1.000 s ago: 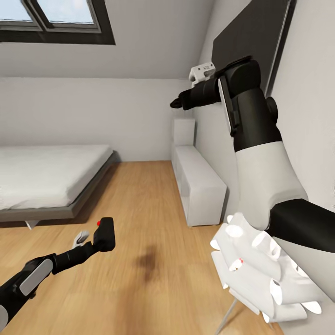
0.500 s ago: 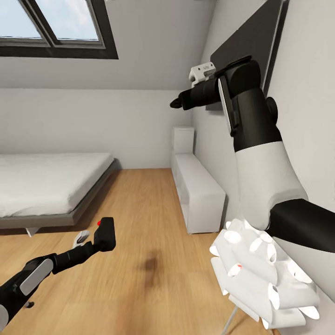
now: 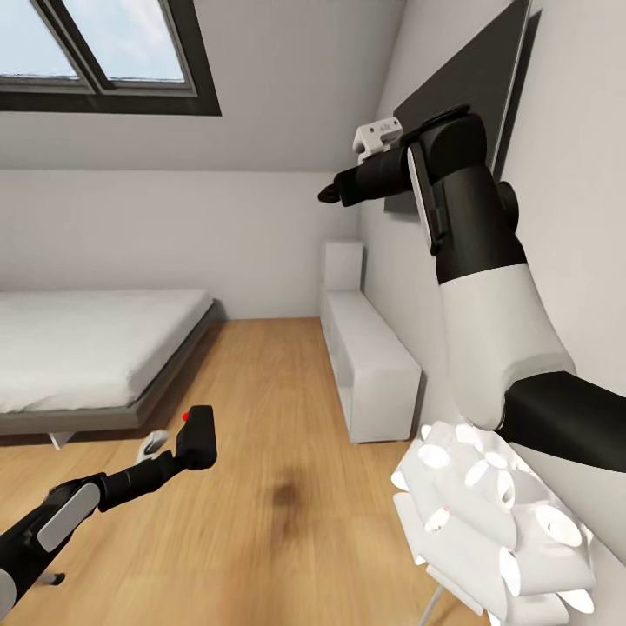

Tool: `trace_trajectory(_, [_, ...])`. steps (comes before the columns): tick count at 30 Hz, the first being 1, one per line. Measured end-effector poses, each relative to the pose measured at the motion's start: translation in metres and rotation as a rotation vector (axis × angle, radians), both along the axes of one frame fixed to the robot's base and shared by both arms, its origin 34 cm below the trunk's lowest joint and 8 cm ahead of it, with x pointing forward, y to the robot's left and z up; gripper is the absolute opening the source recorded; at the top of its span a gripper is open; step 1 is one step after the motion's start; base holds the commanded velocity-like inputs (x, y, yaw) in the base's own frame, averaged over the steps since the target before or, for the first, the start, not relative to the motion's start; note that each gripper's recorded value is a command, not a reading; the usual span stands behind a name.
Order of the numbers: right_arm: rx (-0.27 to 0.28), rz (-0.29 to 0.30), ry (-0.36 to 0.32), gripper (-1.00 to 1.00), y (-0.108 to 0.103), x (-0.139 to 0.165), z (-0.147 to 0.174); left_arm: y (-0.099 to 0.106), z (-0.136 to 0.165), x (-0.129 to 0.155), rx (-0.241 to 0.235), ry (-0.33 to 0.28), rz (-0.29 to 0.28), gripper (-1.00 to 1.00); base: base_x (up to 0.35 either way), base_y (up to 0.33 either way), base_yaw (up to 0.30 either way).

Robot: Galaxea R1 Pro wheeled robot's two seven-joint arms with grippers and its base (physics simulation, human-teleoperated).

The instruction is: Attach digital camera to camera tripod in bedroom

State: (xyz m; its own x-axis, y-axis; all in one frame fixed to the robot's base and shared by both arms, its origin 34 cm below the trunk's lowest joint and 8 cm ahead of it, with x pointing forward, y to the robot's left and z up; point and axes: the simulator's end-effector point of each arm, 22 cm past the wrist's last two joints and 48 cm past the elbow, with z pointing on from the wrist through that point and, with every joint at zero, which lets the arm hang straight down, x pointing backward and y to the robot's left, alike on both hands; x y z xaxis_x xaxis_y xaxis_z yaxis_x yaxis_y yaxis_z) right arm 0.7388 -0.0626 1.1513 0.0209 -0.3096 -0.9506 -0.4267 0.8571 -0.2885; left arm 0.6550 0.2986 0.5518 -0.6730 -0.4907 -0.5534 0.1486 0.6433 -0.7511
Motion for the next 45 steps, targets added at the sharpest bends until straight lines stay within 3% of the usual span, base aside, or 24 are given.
trace_trajectory(15, [0.001, 0.005, 0.027, 1.0, 0.001, 0.013, 0.018, -0.002, 0.034, 0.009, -0.002, -0.002, -0.002, -1.0, 0.0, 0.0, 0.0])
trace_trajectory(25, [0.005, 0.029, 0.211, 1.0, 0.006, 0.036, -0.077, -0.004, 0.057, 0.014, -0.005, -0.004, -0.004, -1.0, 0.0, 0.0, 0.0])
trace_trajectory(28, [0.005, 0.029, 0.308, 1.0, 0.006, 0.041, -0.133, -0.005, 0.063, 0.016, -0.006, -0.004, -0.004, -1.0, 0.0, 0.0, 0.0])
trace_trajectory(31, [0.008, 0.028, 0.356, 1.0, 0.006, 0.041, -0.158, -0.005, 0.069, 0.017, -0.004, -0.004, -0.003, -1.0, 0.0, 0.0, 0.0])
trace_trajectory(45, [0.008, 0.027, 0.399, 1.0, 0.005, 0.046, -0.154, -0.007, 0.1, 0.024, -0.006, -0.005, -0.004, -1.0, 0.0, 0.0, 0.0])
